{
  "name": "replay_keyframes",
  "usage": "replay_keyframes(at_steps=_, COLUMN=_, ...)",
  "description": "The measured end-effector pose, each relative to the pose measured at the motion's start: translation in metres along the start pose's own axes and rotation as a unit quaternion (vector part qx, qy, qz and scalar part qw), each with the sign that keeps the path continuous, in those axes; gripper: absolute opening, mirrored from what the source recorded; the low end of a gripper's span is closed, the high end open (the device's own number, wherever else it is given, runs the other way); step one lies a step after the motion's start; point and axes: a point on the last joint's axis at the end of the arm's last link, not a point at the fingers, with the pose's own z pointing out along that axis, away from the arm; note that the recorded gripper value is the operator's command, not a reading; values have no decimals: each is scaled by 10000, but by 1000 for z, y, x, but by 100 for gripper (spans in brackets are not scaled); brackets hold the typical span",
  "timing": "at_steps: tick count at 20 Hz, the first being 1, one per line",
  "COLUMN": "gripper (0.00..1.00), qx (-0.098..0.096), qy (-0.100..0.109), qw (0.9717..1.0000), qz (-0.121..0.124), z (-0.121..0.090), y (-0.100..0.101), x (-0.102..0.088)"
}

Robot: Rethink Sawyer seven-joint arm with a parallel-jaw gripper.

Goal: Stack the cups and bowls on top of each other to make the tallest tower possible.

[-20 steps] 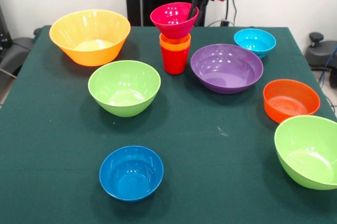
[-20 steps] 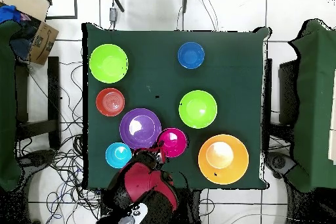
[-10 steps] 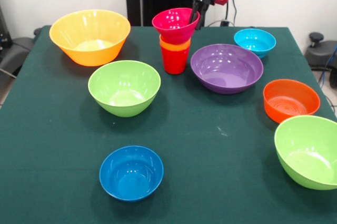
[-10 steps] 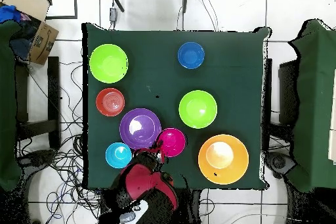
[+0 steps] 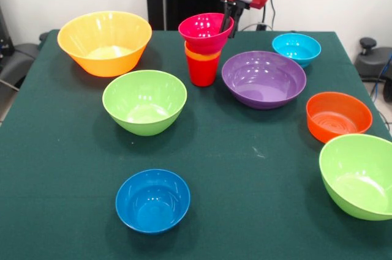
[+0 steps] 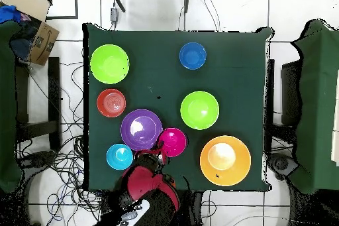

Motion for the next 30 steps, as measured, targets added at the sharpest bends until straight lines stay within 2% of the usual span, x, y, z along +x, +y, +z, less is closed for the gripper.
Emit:
replay_keyframes(at_steps=16, gripper=0, qx=51, qy=192, qw=9998, qz=96, z=1, y=-9, x=15)
replay_keyframes(at_steps=30, gripper=0, qx=72, qy=216, qw=9997, qz=96, z=0, y=-11, x=18)
